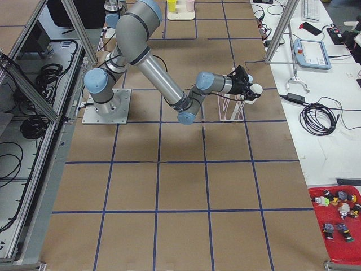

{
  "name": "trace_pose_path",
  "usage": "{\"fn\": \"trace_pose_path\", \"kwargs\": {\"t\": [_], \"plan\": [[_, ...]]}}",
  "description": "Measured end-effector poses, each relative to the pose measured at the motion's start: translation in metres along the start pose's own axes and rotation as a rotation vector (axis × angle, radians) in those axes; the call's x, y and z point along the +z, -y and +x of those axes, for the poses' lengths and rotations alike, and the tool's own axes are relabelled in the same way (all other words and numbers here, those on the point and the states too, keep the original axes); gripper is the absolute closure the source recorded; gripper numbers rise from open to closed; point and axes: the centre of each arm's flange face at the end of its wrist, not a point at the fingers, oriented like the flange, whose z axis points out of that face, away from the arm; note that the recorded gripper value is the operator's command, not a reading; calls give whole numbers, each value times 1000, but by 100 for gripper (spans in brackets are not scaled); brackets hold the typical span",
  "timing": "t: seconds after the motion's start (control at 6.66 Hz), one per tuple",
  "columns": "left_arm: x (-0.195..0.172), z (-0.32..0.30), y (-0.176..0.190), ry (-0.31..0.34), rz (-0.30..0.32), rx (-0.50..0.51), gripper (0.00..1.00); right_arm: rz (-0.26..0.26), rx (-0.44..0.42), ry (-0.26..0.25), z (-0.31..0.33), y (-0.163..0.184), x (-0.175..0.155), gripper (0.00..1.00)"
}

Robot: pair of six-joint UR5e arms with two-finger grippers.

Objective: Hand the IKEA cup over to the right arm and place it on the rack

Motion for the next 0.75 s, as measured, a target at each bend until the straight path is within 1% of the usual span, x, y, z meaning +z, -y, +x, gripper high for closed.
{"fn": "trace_pose_path", "kwargs": {"t": [0.45, 0.6, 0.75], "plan": [[0, -2, -1, 0, 1, 3, 1, 9, -9, 0, -3, 10, -3, 0], [0, -2, -2, 1, 2, 3, 1, -3, -5, 2, -5, 15, -5, 0], [0, -2, -2, 0, 1, 1, 1, -35, 13, 13, -8, 22, -8, 0]]}}
